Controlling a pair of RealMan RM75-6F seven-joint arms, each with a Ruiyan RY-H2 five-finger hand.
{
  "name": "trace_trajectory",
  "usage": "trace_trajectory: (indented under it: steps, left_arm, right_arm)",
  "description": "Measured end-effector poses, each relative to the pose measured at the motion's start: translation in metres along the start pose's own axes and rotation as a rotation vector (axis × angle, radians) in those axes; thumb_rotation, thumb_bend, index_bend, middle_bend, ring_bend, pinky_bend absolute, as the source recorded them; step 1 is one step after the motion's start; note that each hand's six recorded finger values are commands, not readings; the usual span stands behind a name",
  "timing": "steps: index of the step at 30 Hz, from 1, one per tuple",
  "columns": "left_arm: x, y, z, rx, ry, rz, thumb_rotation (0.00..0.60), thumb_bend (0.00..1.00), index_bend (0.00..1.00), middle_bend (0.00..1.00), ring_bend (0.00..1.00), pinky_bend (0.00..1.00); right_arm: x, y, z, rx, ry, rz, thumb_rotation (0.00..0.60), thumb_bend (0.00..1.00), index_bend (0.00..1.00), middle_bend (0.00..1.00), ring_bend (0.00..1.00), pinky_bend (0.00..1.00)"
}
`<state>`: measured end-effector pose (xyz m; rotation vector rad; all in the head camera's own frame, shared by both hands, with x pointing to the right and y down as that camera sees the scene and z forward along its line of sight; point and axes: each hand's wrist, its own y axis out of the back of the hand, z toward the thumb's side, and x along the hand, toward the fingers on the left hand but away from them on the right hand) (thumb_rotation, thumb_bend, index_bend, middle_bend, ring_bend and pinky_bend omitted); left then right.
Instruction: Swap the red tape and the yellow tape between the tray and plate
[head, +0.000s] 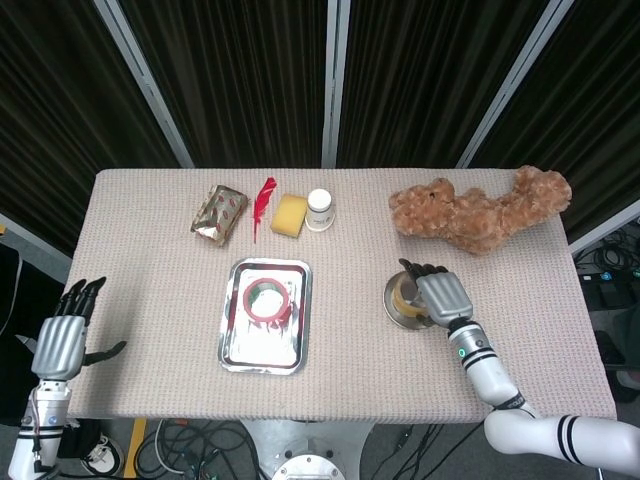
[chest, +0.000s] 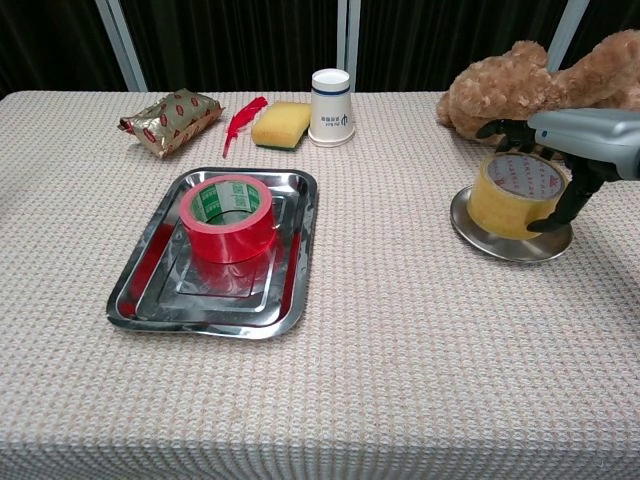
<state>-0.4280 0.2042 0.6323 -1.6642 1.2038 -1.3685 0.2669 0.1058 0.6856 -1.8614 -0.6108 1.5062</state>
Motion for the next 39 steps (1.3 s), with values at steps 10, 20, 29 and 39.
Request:
trace_trajectory:
  steps: [10, 20, 29, 39]
  left_arm:
    - [0.001, 0.002, -0.003, -0.001, 0.013, 0.013, 0.6, 0.06, 0.04, 0.11, 0.03, 0.15]
    - [0.002, 0.013, -0.001, -0.007, 0.023, 0.035, 0.6, 0.06, 0.07, 0.11, 0.03, 0.15]
    - [0.009, 0.023, -0.01, 0.059, 0.061, 0.02, 0.6, 0.06, 0.07, 0.07, 0.0, 0.12]
    - [0.019, 0.029, -0.005, 0.179, 0.025, 0.01, 0.6, 0.06, 0.07, 0.07, 0.0, 0.11]
  right_arm:
    - [-0.003, -0.002, -0.004, 0.015, -0.002, 0.038, 0.6, 0.0, 0.0, 0.0, 0.0, 0.0]
    - [0.033, 0.024, -0.014, -0.025, 0.004, -0.1, 0.6, 0.0, 0.0, 0.0, 0.0, 0.0]
    - [0.127, 0.029, -0.083, -0.08, -0.163, -0.352, 0.6, 0.0, 0.0, 0.0, 0.0, 0.0]
    - [0.189, 0.002, -0.127, -0.101, -0.284, -0.395, 0.6, 0.0, 0.0, 0.0, 0.0, 0.0]
